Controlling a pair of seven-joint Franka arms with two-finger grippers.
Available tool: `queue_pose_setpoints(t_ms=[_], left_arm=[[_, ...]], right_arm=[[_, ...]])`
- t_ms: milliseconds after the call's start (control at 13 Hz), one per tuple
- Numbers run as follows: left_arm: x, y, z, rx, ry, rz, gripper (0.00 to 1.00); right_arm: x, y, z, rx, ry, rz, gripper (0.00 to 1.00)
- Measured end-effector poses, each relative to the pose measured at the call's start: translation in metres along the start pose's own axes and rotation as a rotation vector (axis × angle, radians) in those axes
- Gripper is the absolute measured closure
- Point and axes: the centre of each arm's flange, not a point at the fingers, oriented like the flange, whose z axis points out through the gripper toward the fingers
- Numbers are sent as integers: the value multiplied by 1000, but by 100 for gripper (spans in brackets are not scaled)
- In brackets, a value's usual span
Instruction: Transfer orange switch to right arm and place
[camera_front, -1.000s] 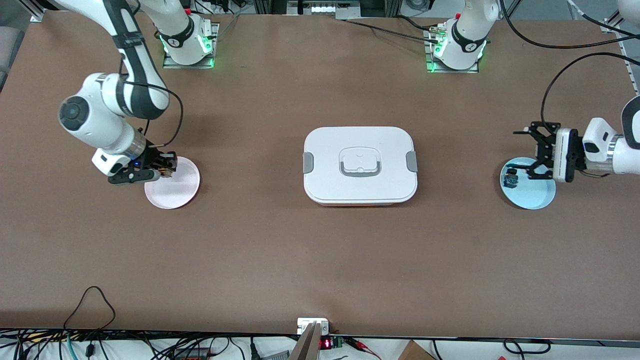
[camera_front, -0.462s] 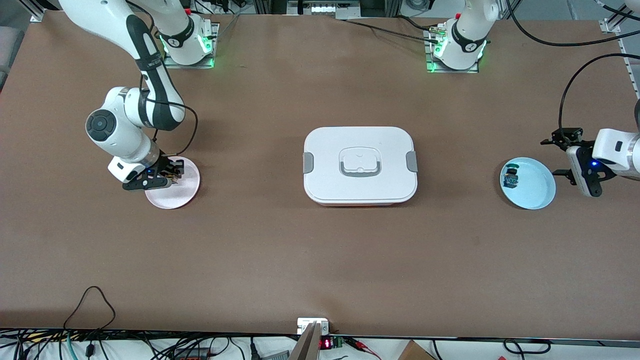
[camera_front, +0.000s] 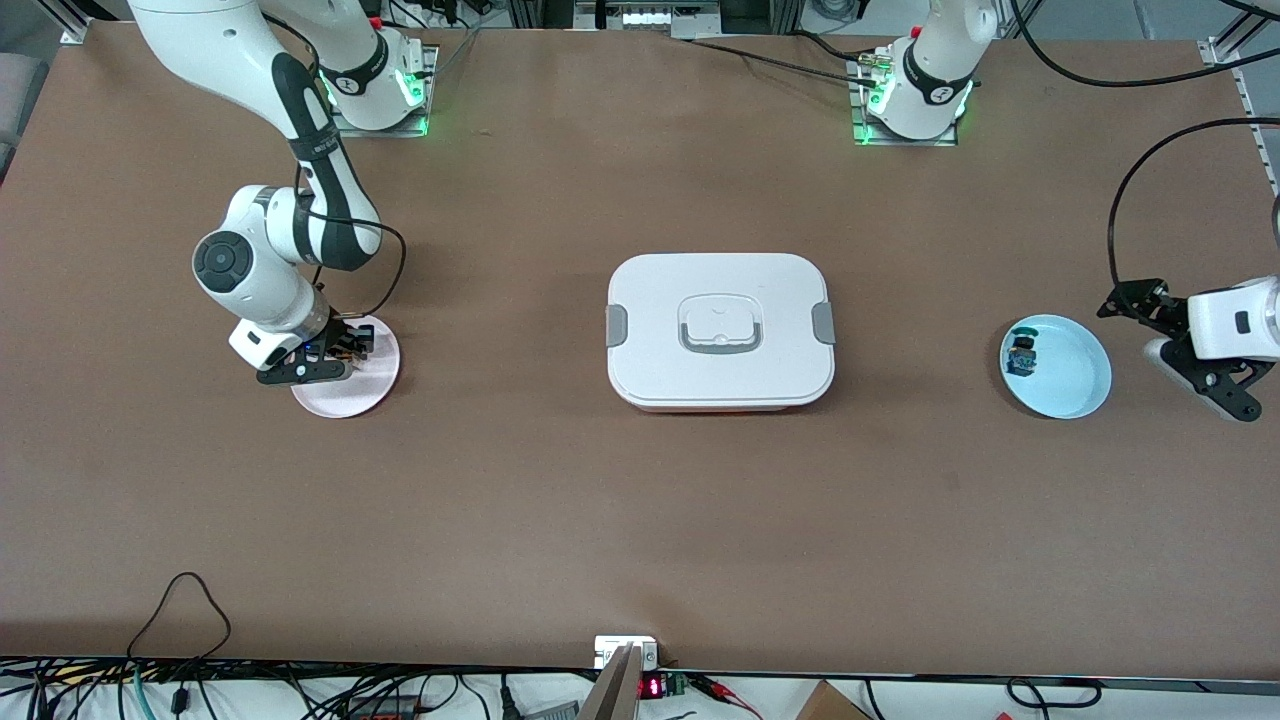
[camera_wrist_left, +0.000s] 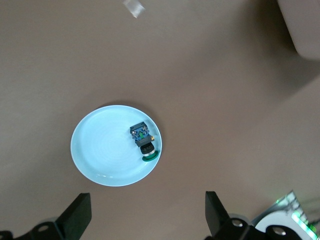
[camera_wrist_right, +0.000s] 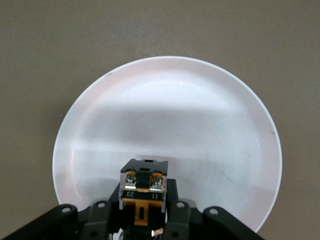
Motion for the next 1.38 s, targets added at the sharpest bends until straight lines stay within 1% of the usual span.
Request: queue_pose_setpoints(t_ms=[231,462,538,692,846,923,1000,1154,1385], left_arm=[[23,31,-14,26,15,-217,0],[33,62,-37,37,56,-365,0],[35,73,-44,39,70,-401,0],[37,93,-59,44,97,-451,0],[35,102,-67,47,111,-475,0],[35,106,-67,48,117,-486,0],[37,111,-65,49,125,-494,0],[38,118,-60,51,131,-494,0],[25,123,-77,57,152,-506,0]], right_arm=[[-1,-4,3,8,-4,7,66],[-1,-4,4,8,-6,8,65],[-1,-4,4,8,-7,9,58],[-1,-4,5,8,-7,11,37],[-1,-4,4,8,-6,12,15],[0,-5,2,9,-2,12,5],[4,-6,-4,15,5,10,0],[16,-12,-34,49,1,3,0],[37,-17,-120,132,-21,-15,0]])
